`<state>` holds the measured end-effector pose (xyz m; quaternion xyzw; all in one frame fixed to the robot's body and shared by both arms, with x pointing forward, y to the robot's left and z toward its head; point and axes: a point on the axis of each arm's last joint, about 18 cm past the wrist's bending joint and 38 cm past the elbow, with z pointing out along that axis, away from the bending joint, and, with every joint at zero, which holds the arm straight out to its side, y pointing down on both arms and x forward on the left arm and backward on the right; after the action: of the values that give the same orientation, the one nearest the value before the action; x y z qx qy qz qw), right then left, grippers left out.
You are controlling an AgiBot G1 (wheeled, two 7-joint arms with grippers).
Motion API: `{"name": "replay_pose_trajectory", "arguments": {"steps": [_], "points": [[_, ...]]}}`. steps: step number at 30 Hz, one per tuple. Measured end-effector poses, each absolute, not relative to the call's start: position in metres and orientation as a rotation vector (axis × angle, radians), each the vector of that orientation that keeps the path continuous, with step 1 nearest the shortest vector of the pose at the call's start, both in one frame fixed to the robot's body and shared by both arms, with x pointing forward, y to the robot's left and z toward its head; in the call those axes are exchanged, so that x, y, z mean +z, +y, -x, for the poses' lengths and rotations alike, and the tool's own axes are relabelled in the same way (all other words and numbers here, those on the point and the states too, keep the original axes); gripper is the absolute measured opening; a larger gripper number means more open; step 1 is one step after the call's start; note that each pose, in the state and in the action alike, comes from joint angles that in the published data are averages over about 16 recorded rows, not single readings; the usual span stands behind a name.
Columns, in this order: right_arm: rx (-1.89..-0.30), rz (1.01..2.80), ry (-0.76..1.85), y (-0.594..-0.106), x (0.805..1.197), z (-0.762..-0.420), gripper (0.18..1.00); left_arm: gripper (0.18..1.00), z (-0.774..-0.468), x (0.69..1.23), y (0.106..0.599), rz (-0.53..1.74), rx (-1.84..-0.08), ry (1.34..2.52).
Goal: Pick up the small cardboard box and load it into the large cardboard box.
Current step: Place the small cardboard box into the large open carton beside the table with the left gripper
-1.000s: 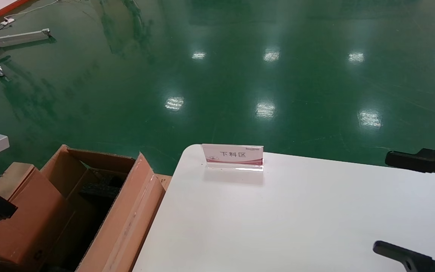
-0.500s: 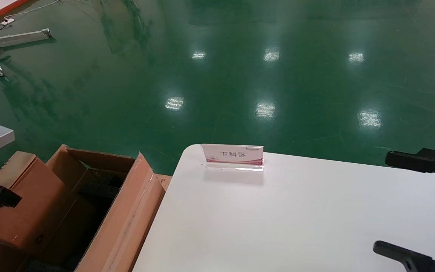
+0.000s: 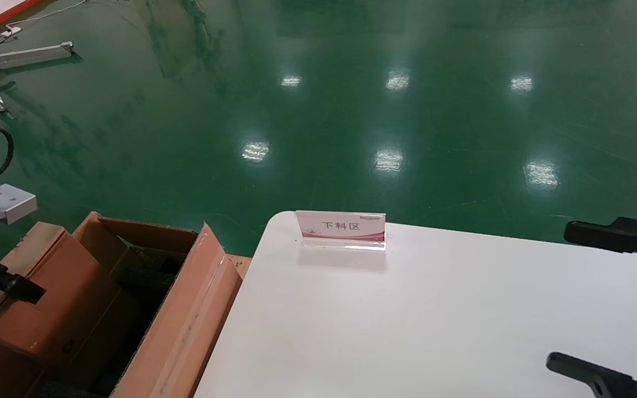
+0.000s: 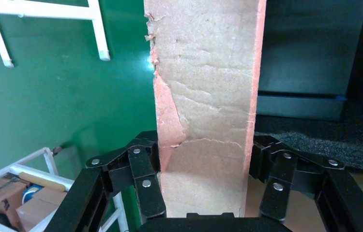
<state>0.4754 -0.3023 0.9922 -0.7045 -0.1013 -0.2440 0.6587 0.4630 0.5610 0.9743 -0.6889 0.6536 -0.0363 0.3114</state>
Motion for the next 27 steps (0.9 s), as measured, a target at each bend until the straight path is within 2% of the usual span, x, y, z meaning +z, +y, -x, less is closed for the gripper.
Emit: {"name": "replay_pose_trajectory", "arguments": {"steps": [27], "points": [[-0.552, 1.595, -0.229, -0.302, 0.992, -0.475, 0.995, 0.320, -0.478, 0.937, 0.564, 1.818, -0.029, 1.725]]}}
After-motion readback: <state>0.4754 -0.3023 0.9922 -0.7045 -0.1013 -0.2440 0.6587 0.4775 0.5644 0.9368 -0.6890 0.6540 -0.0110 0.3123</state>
